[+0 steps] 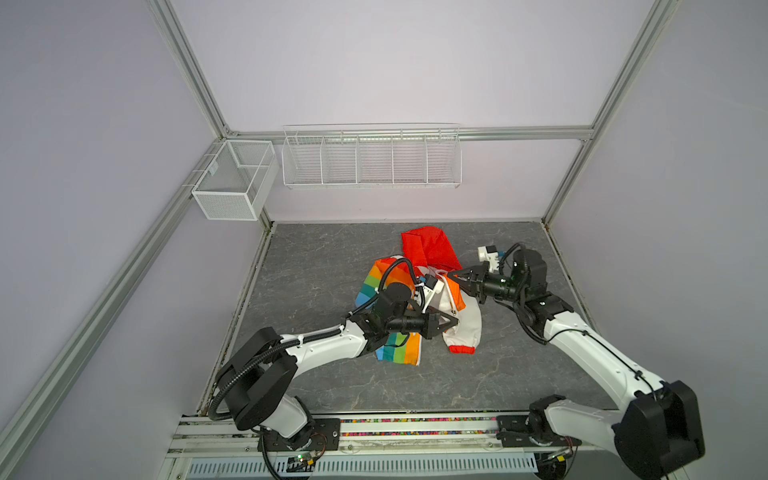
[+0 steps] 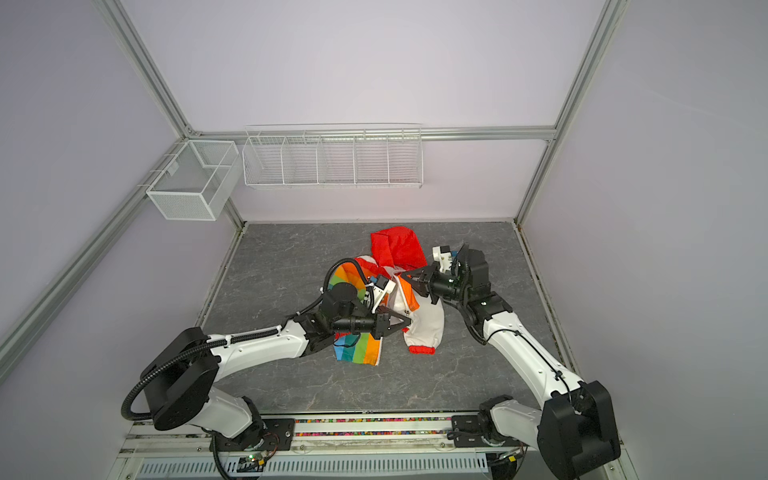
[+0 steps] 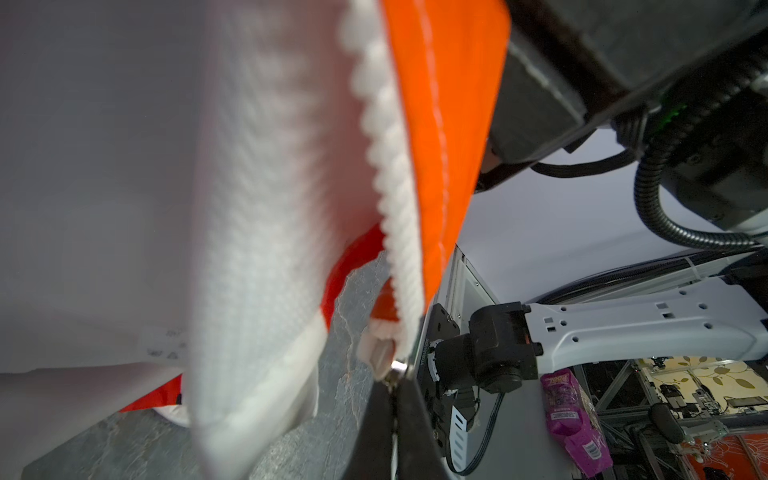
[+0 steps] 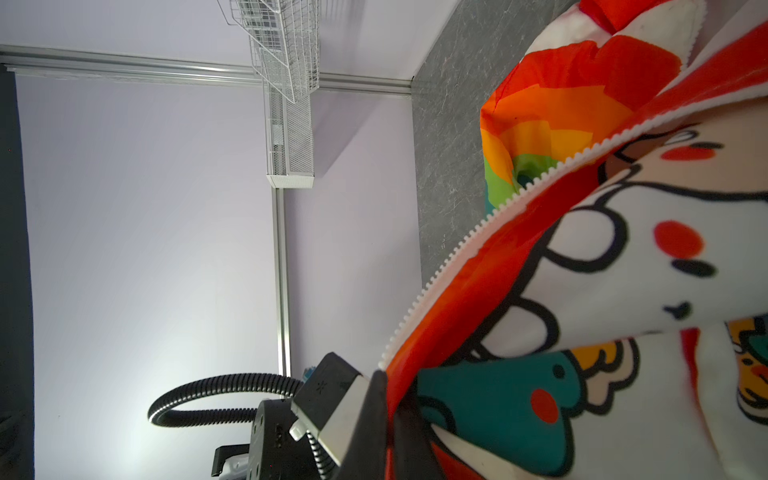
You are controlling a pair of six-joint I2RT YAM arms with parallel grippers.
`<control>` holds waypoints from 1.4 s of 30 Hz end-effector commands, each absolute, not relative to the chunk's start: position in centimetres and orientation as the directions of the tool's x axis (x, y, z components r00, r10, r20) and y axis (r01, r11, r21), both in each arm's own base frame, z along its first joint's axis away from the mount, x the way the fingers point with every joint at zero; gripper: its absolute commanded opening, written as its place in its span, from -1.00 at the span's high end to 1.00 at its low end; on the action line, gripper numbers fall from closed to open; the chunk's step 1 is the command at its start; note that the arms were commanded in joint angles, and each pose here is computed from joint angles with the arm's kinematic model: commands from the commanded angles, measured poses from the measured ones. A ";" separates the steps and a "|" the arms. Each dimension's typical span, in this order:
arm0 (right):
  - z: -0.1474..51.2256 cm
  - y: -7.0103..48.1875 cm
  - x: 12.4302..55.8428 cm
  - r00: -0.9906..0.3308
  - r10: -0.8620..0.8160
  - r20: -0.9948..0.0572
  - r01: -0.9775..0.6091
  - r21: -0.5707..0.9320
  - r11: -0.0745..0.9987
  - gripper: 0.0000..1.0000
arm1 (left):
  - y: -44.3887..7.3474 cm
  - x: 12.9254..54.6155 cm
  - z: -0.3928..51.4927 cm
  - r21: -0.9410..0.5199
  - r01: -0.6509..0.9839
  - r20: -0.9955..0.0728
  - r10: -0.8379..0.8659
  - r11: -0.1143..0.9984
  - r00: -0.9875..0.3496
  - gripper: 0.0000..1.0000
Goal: Zip up the jacket
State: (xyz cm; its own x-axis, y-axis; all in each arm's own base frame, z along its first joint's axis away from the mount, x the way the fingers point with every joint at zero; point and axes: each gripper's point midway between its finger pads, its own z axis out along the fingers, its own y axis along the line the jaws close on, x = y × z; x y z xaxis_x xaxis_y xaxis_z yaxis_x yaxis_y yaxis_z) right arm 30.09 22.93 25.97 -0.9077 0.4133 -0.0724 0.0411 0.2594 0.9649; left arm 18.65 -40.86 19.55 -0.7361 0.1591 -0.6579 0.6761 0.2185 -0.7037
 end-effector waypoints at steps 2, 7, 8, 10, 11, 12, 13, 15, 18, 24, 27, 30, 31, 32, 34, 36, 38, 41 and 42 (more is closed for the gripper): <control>24.7 22.7 28.6 -0.930 0.348 -0.115 0.008 0.943 0.333 0.88 | -40.7 17.9 20.8 -0.693 0.690 -0.662 0.194 0.210 -0.724 1.00; 23.1 22.1 27.3 -0.938 0.320 -0.130 0.002 0.925 0.381 0.88 | -40.8 17.4 20.8 -0.692 0.692 -0.649 0.243 0.205 -0.721 1.00; 22.9 21.9 27.2 -0.936 0.324 -0.140 0.000 0.918 0.398 0.88 | -40.9 17.3 20.6 -0.697 0.688 -0.641 0.253 0.203 -0.725 1.00; 22.9 21.4 27.3 -0.928 0.337 -0.159 -0.004 0.908 0.419 0.88 | -40.9 17.1 20.5 -0.703 0.682 -0.631 0.266 0.199 -0.728 1.00; 22.9 21.1 27.5 -0.923 0.347 -0.167 -0.005 0.905 0.424 0.88 | -40.9 17.0 20.3 -0.709 0.677 -0.624 0.272 0.199 -0.733 1.00; 22.8 20.9 27.6 -0.919 0.355 -0.170 -0.001 0.903 0.430 0.88 | -41.0 16.9 20.2 -0.710 0.676 -0.621 0.276 0.198 -0.734 1.00; 22.7 20.6 27.9 -0.914 0.366 -0.174 0.005 0.899 0.439 0.88 | -41.0 16.9 20.3 -0.714 0.673 -0.618 0.279 0.195 -0.735 1.00; 22.4 20.1 28.5 -0.908 0.381 -0.175 0.017 0.893 0.450 0.88 | -41.2 16.6 20.0 -0.719 0.668 -0.609 0.288 0.195 -0.739 1.00; 21.7 19.5 29.5 -0.898 0.404 -0.173 0.039 0.884 0.466 0.88 | -41.7 16.6 19.0 -0.727 0.654 -0.588 0.303 0.210 -0.750 1.00; 18.2 17.8 30.8 -0.881 0.443 -0.164 0.122 0.827 0.549 0.88 | -43.8 17.3 16.4 -0.754 0.615 -0.551 0.289 0.231 -0.783 1.00; 15.6 16.4 31.1 -0.874 0.461 -0.155 0.182 0.774 0.606 0.88 | -44.7 17.7 14.9 -0.770 0.593 -0.528 0.286 0.236 -0.800 1.00; 13.6 15.2 31.3 -0.867 0.472 -0.159 0.225 0.721 0.656 0.88 | -45.6 18.0 13.4 -0.771 0.584 -0.512 0.298 0.253 -0.805 1.00; 13.1 14.8 31.3 -0.866 0.472 -0.167 0.233 0.701 0.674 0.88 | -46.0 18.1 12.9 -0.773 0.580 -0.506 0.300 0.257 -0.809 1.00; 12.6 13.4 31.7 -0.848 0.500 -0.176 0.266 0.675 0.688 0.88 | -46.3 18.1 12.5 -0.774 0.576 -0.501 0.303 0.261 -0.811 1.00; 12.0 12.3 32.0 -0.837 0.510 -0.198 0.288 0.633 0.719 0.88 | -46.9 18.5 12.1 -0.773 0.574 -0.501 0.295 0.272 -0.814 1.00; 11.9 11.6 32.3 -0.828 0.514 -0.224 0.301 0.596 0.744 0.88 | -47.4 19.0 11.9 -0.777 0.566 -0.501 0.274 0.275 -0.821 1.00; 11.9 10.5 32.5 -0.813 0.522 -0.259 0.318 0.553 0.770 0.88 | -48.2 19.5 12.1 -0.783 0.563 -0.505 0.259 0.264 -0.823 1.00; 14.1 9.1 33.6 -0.769 0.538 -0.344 0.325 0.515 0.793 0.88 | -49.7 19.9 13.0 -0.789 0.568 -0.514 0.253 0.236 -0.820 1.00; 14.7 8.7 33.8 -0.756 0.541 -0.369 0.326 0.504 0.800 0.88 | -50.1 20.0 13.4 -0.789 0.571 -0.519 0.252 0.225 -0.817 1.00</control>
State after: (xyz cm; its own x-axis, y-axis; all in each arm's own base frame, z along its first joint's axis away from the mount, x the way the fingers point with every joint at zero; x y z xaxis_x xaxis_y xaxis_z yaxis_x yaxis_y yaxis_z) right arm 32.64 10.95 12.54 -0.8082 0.5359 -0.2440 0.3250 0.7516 0.5740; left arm 19.21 -48.18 10.96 -0.8326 0.2901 -0.4718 0.5458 0.2847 -0.7880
